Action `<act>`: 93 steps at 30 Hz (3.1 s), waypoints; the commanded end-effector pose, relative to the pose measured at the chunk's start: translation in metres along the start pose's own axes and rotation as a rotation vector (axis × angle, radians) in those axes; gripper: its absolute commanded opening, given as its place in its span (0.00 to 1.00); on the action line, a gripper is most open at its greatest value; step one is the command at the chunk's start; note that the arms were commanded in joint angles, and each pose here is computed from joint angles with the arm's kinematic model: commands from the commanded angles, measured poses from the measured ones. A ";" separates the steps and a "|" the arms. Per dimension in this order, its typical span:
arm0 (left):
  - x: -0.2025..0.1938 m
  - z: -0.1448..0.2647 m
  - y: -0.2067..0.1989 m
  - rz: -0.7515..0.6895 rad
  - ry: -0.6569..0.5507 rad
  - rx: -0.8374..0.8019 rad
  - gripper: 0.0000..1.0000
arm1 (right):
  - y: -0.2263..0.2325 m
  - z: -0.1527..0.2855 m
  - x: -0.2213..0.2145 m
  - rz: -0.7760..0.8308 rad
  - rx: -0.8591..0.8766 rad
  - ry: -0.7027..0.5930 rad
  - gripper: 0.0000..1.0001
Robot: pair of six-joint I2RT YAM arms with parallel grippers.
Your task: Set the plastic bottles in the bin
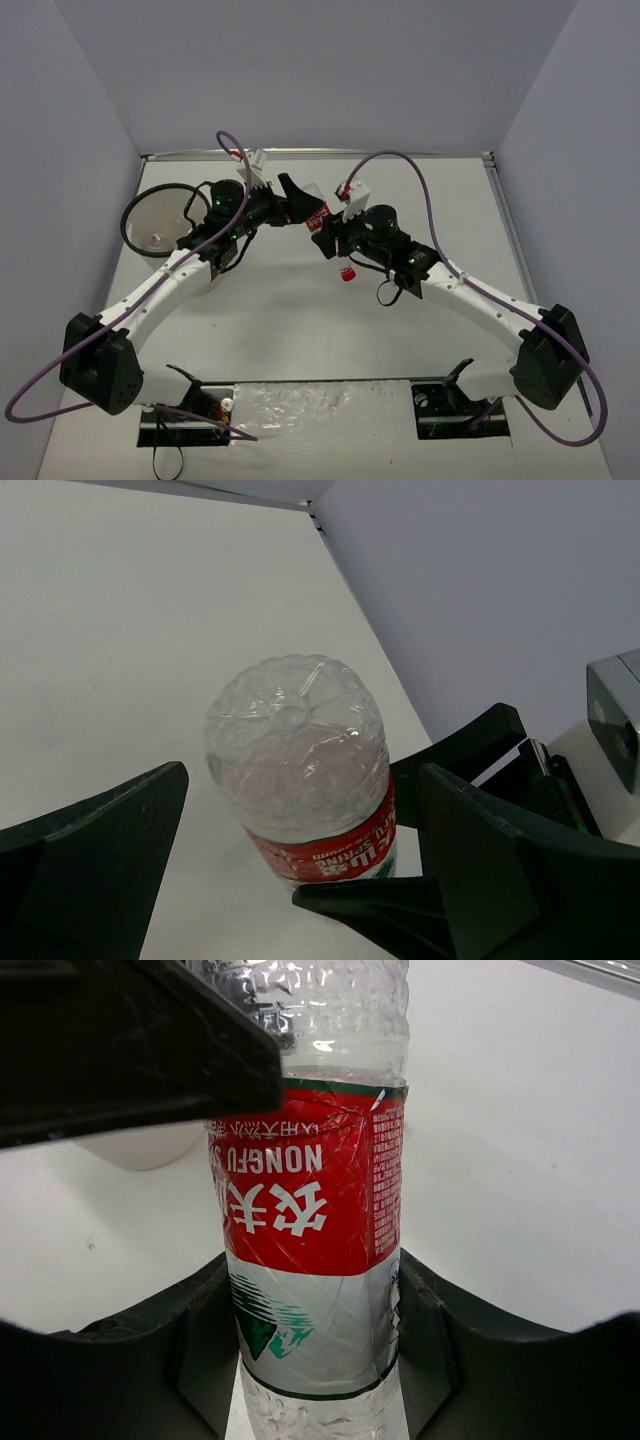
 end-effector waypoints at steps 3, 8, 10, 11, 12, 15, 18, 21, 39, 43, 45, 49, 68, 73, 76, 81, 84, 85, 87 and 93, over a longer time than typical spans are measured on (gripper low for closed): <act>0.016 -0.006 -0.016 -0.015 -0.100 -0.095 0.97 | 0.011 -0.008 0.034 0.011 0.134 -0.187 0.41; 0.014 -0.006 -0.014 -0.036 -0.079 -0.089 0.20 | 0.012 0.001 0.043 0.012 0.130 -0.249 0.43; 0.017 -0.004 -0.013 -0.067 -0.085 -0.052 0.07 | 0.011 0.004 0.044 0.020 0.124 -0.246 0.47; 0.019 -0.002 -0.013 -0.075 -0.099 -0.029 0.04 | 0.011 0.004 0.043 0.022 0.128 -0.241 0.55; 0.021 0.000 -0.012 -0.082 -0.114 -0.006 0.01 | 0.012 0.004 0.042 0.024 0.132 -0.236 0.64; 0.027 0.005 -0.017 -0.100 -0.137 0.004 0.00 | 0.010 0.002 0.039 0.022 0.121 -0.208 0.88; 0.041 0.012 -0.021 -0.139 -0.185 0.043 0.00 | 0.009 0.003 0.034 0.015 0.099 -0.160 1.00; 0.063 0.025 -0.026 -0.183 -0.244 0.106 0.00 | 0.006 0.009 0.027 0.010 0.074 -0.125 1.00; 0.184 0.190 -0.033 -0.322 -0.858 0.771 0.00 | -0.046 0.027 -0.013 -0.113 -0.171 -0.070 1.00; 0.185 0.206 -0.018 -0.275 -0.866 0.897 0.00 | -0.055 0.032 -0.017 -0.121 -0.227 -0.069 1.00; 0.178 0.205 -0.006 -0.245 -0.873 0.947 0.00 | -0.056 0.034 -0.017 -0.118 -0.251 -0.066 1.00; 0.164 0.199 0.026 -0.183 -0.875 0.977 0.00 | -0.058 0.038 -0.017 -0.114 -0.272 -0.074 1.00; 0.119 0.187 0.069 -0.071 -0.800 1.001 0.97 | -0.057 0.043 -0.016 -0.115 -0.271 -0.076 1.00; 0.132 0.206 0.046 -0.084 -0.850 1.075 0.97 | -0.058 0.045 -0.015 -0.124 -0.292 -0.080 1.00; 0.137 0.216 0.031 -0.100 -0.859 1.093 0.97 | -0.060 0.046 -0.012 -0.139 -0.327 -0.094 1.00; 0.143 0.221 0.002 -0.136 -0.817 0.952 0.97 | -0.067 0.054 -0.003 -0.190 -0.453 -0.141 1.00; 0.136 0.206 -0.008 -0.170 -0.702 0.753 0.97 | -0.079 0.064 0.001 -0.232 -0.599 -0.160 1.00; 0.133 0.199 -0.011 -0.181 -0.662 0.668 0.97 | -0.083 0.068 0.002 -0.245 -0.635 -0.160 1.00; 0.126 0.178 -0.008 -0.210 -0.600 0.620 0.97 | -0.089 0.074 0.002 -0.264 -0.692 -0.162 1.00; 0.091 0.110 -0.018 -0.352 -0.401 0.658 0.97 | -0.093 0.092 -0.002 -0.301 -0.805 -0.167 1.00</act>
Point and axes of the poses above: each gripper's point midway between its finger pads, its own z axis back along the fingers, its own y axis along the line the jaws close on, x = y × z, the point moved 10 cm from there along z, back along the fingers, and after that the axes turned 6 degrees about z, right-handed, at the moved point
